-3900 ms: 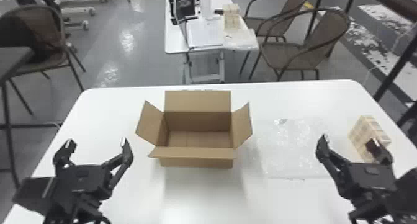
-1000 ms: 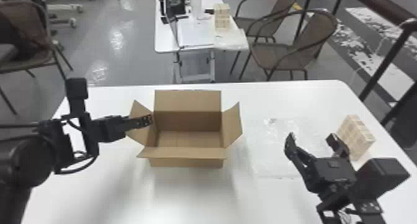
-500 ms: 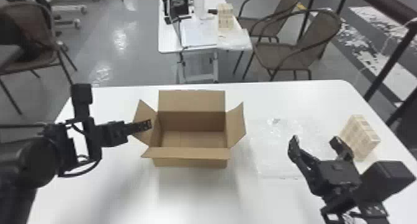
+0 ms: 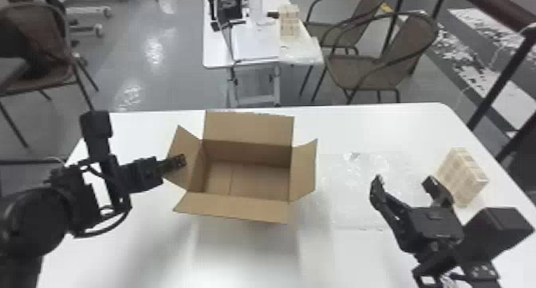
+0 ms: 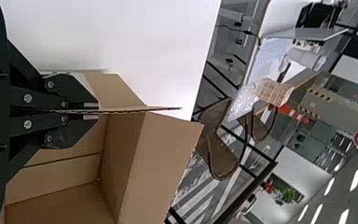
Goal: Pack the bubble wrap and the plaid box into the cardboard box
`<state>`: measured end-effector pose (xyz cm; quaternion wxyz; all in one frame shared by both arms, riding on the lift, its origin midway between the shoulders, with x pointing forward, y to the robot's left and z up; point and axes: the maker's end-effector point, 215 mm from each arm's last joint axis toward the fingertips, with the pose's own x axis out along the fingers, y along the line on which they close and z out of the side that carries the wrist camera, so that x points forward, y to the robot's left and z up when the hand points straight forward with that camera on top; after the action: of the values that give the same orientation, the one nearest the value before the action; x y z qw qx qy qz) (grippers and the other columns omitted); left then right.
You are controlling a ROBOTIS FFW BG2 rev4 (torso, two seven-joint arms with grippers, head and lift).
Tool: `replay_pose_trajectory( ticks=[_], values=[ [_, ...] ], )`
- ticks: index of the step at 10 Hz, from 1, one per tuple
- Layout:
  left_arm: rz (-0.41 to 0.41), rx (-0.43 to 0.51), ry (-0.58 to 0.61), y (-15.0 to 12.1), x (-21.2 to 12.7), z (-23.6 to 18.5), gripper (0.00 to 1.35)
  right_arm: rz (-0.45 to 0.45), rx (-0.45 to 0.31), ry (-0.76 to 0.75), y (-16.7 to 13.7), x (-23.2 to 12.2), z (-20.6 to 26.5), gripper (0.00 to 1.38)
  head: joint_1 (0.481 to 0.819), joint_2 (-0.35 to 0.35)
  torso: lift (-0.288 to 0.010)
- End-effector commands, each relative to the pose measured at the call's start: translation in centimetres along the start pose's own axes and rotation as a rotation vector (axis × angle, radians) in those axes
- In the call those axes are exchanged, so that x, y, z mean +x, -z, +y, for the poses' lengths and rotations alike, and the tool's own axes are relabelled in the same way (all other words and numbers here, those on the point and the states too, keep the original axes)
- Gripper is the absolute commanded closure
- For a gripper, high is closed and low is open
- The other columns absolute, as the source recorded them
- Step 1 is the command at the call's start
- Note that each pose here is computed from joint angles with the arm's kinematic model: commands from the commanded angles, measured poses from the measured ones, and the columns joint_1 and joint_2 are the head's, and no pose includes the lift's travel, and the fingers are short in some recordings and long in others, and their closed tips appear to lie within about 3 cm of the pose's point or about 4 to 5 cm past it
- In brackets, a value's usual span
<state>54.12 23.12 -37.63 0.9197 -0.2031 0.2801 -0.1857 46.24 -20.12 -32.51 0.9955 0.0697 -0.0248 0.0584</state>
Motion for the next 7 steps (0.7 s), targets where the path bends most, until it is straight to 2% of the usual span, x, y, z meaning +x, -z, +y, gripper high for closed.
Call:
replay_pose_trajectory(
  ticks=[1,4,5,7],
  values=[
    [-0.001,-0.012,-0.035,0.0,-1.1,0.4,1.22,0.001,0.003,-0.001,0.1,0.0,0.0,0.24,0.695,0.03,-0.1],
    [0.039,-0.115,-0.148,2.2,-3.0,1.8,1.22,0.0,0.004,-0.003,0.0,0.0,0.1,0.25,0.695,0.061,-0.1],
    [0.007,-0.169,-0.171,2.6,-3.4,2.1,1.22,0.001,0.005,-0.004,0.0,0.0,0.2,0.24,0.695,0.068,-0.1],
    [-0.12,-0.244,-0.234,2.6,-4.2,2.9,1.22,-0.001,0.005,-0.004,0.0,0.0,0.2,0.24,0.695,0.069,-0.1]
  ],
)
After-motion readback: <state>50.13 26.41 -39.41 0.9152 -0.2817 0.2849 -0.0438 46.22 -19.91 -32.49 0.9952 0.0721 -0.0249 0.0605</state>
